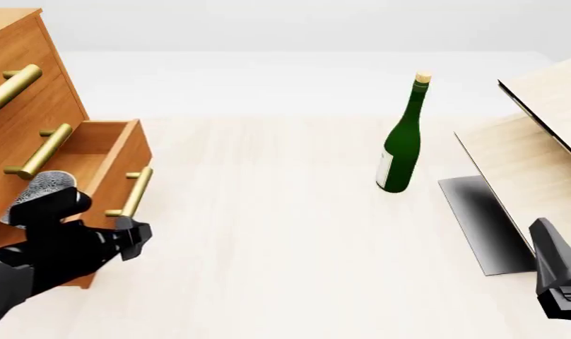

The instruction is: Put the bowl in the bottom drawer of the cabinet and close it.

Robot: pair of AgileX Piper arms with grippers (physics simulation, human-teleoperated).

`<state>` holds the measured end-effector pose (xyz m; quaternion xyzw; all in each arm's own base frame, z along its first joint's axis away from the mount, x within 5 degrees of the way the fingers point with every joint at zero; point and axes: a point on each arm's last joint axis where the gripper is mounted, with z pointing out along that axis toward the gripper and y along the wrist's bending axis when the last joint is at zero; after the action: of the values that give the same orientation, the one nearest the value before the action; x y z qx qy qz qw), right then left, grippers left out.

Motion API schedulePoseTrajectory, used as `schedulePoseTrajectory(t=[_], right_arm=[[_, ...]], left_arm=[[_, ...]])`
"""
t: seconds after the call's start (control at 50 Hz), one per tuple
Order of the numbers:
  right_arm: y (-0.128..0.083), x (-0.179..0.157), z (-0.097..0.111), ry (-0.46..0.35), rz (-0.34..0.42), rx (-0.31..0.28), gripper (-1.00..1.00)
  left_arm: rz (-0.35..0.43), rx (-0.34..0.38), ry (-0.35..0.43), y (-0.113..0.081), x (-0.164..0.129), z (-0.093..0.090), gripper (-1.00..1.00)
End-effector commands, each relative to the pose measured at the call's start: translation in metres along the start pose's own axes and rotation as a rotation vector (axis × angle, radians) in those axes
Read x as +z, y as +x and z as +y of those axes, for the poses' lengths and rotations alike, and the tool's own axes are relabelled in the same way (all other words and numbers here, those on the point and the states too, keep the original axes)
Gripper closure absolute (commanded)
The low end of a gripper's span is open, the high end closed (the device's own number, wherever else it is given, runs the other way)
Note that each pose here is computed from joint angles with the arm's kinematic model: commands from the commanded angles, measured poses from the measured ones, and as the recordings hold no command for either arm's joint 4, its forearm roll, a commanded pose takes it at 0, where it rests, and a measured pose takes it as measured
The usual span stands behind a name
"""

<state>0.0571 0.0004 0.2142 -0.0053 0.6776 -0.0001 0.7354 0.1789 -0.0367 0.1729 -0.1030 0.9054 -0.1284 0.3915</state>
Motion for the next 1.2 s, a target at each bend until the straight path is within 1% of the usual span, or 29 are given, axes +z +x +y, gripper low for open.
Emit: schedulePoseTrajectory(t=[0.02, 0.38, 0.6, 1.2], right_arm=[[0.000, 0.000, 0.000, 0.000, 0.000, 0.000, -1.00], [0.000, 0.000, 0.000, 0.000, 0.000, 0.000, -1.00], [0.000, 0.000, 0.000, 0.000, 0.000, 0.000, -1.00], [0.000, 0.000, 0.000, 0.000, 0.000, 0.000, -1.00]], left_arm=[[-0.006, -0.021, -0.040, -0.001, -0.001, 0.010, -1.00], [-0.027, -0.026, -0.095, -0.005, -0.004, 0.023, -1.00], [-0.027, -0.038, -0.140, -0.004, -0.001, 0.035, -1.00], [-0.032, -0.057, -0.216, -0.001, -0.002, 0.054, -1.00]])
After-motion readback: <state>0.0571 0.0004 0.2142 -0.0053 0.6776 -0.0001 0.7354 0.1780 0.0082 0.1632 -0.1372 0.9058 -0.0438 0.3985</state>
